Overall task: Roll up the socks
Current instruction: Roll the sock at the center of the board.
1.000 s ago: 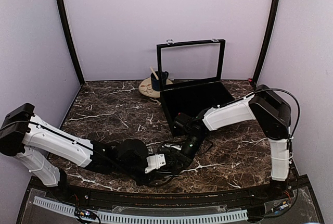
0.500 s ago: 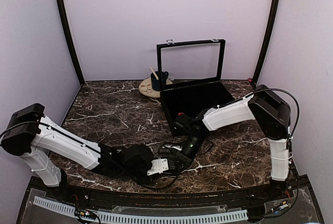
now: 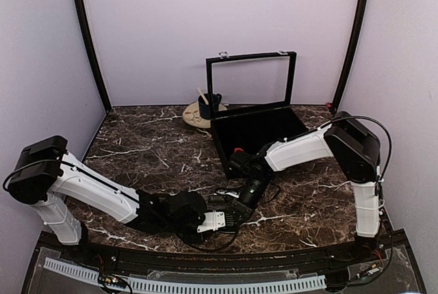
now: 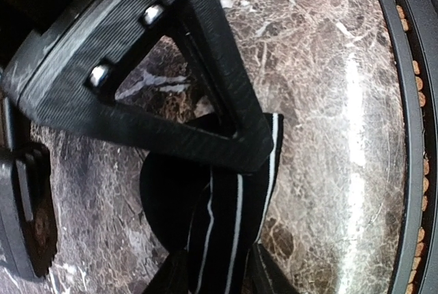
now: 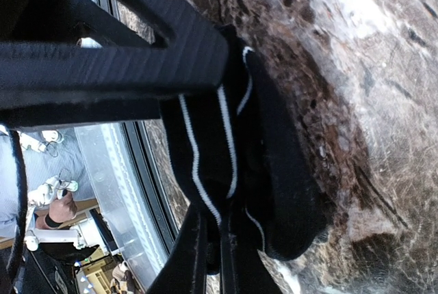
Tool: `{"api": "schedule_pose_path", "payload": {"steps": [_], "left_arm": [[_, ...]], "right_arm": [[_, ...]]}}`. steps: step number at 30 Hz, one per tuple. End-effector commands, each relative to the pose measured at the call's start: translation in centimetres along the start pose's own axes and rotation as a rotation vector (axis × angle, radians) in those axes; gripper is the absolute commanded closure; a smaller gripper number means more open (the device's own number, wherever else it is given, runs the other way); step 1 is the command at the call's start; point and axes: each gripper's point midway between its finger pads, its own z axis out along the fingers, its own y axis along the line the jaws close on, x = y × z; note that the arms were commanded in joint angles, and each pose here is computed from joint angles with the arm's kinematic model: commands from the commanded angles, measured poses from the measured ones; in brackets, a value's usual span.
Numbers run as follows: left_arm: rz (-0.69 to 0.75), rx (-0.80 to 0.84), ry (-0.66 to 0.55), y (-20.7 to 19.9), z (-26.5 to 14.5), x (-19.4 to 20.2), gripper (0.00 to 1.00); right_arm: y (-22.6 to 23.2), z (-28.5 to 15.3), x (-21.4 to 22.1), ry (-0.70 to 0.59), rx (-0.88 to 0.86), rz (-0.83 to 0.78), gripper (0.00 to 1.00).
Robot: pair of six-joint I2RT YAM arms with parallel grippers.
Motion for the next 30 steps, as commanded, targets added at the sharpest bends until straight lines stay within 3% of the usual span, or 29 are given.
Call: {"api": "schedule_pose_path", "payload": {"steps": [1,11,15,21,30], "left_arm": [[0.025,0.030,0.006,-0.4,0.3,-0.5,0.69],[0.009,0.104,0.067,-0.7,1.0,0.7,1.00],[-0.009,0.145,0.085,-0.9,1.1,1.2,1.00],[-0.042,0.213,0.124,-1.5,1.0,1.7,1.00],[-0.128,0.305,0.189,-2.0,0.6,2.0,1.00]], "right_arm": [[-1.5,0.5,1.0,0.043,0.024,0.043,1.00],[-1.8,0.2,1.0,0.044,0.026,0.050,1.00],[-2.0,0.0,0.8,0.043,0.029,0.053,1.00],[-2.1,-0.6,0.4,0.023,0.029,0.052,0.87],[-1.1,-2.6,-0.9,-0.095,-0.004,0.046,0.76]]}}
